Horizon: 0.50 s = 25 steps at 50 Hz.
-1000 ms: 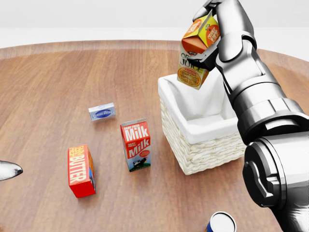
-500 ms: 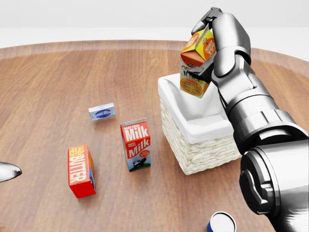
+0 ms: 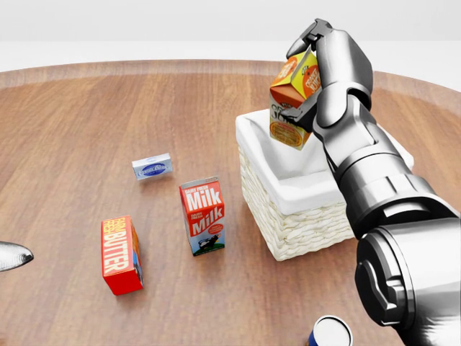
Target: Pick up the orange juice, and put it in the basket.
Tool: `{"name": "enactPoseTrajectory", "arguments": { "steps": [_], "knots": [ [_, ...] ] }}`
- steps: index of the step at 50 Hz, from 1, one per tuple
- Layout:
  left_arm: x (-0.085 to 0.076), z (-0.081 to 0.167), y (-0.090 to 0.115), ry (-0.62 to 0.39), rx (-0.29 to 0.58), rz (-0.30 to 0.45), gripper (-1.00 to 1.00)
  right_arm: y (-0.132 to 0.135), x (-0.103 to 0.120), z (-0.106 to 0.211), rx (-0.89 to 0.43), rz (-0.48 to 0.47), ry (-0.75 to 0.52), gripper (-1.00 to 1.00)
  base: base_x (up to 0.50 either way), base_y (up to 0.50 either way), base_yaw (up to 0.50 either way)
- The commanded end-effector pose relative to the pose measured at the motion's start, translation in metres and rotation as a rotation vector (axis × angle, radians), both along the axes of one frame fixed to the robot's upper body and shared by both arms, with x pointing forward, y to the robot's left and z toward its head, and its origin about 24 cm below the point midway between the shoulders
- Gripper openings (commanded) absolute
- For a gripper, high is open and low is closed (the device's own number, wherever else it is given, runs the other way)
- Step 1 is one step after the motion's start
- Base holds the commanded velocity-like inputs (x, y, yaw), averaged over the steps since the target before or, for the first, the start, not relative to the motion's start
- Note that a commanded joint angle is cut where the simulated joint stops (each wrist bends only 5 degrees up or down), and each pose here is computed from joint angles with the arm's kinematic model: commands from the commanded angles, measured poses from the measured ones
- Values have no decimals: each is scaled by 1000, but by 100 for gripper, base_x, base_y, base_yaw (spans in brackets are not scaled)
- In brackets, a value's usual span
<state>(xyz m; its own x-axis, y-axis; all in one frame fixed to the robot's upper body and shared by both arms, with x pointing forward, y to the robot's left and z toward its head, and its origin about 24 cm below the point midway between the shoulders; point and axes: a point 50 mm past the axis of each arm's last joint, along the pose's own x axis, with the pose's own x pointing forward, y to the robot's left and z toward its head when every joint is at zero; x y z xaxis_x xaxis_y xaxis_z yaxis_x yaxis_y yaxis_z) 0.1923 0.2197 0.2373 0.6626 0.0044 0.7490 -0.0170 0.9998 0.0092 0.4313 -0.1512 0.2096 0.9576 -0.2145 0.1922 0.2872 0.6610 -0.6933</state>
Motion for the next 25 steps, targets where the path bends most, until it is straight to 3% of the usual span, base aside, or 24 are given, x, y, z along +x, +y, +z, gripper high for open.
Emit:
{"name": "enactPoseTrajectory", "arguments": {
  "steps": [1, 25],
  "knots": [
    [0, 0, 0, -2, -2, 0, 100, -1, -1, -1, 9, -24, -34, -100, 0, 0, 0],
    [1, 0, 0, 1, -6, -1, 100, -3, -3, -15, 28, -34, -29, -100, 0, 0, 0]
  ]
}}
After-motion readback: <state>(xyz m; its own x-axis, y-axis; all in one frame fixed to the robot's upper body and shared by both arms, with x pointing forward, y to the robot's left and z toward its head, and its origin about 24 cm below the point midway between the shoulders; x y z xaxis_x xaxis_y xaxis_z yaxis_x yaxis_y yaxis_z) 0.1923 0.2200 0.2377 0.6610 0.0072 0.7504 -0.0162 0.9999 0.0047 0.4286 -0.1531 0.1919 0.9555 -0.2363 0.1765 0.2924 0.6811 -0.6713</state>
